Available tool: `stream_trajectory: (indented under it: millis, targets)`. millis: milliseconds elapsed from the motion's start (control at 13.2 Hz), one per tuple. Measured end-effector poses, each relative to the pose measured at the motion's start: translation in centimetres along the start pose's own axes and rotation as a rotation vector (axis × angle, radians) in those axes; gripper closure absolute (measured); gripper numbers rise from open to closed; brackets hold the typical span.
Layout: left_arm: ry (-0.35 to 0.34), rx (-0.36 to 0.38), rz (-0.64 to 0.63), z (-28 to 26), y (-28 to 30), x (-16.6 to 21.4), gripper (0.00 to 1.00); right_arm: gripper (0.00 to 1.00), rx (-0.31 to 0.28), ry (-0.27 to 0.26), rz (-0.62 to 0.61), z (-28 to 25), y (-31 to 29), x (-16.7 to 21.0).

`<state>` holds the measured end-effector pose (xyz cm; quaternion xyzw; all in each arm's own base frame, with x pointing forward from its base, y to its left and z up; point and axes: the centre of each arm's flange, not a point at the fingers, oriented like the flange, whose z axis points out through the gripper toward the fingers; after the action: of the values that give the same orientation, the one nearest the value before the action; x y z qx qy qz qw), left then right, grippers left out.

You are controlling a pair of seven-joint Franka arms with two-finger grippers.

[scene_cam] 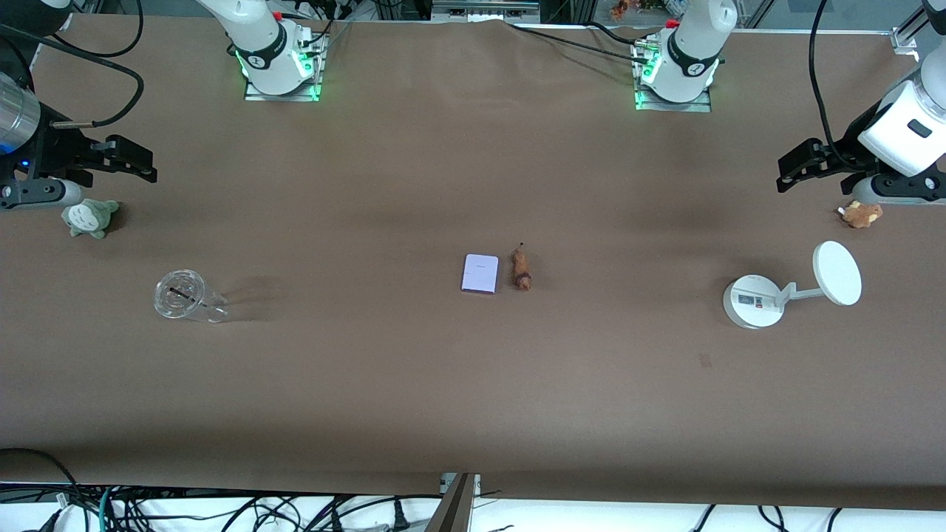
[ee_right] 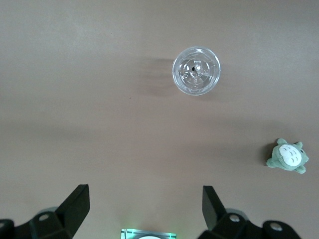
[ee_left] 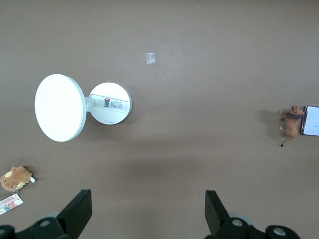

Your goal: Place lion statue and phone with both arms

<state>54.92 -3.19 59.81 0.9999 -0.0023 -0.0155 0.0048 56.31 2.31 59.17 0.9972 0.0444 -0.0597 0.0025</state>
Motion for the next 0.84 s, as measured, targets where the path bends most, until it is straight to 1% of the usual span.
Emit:
stream_trajectory:
  millis: [835]
  targets:
    - [0.000,0.000,0.009,0.03,0.51,-0.02,0.00,0.00,0.000,0.000,0.001,0.00,0.03,0.00]
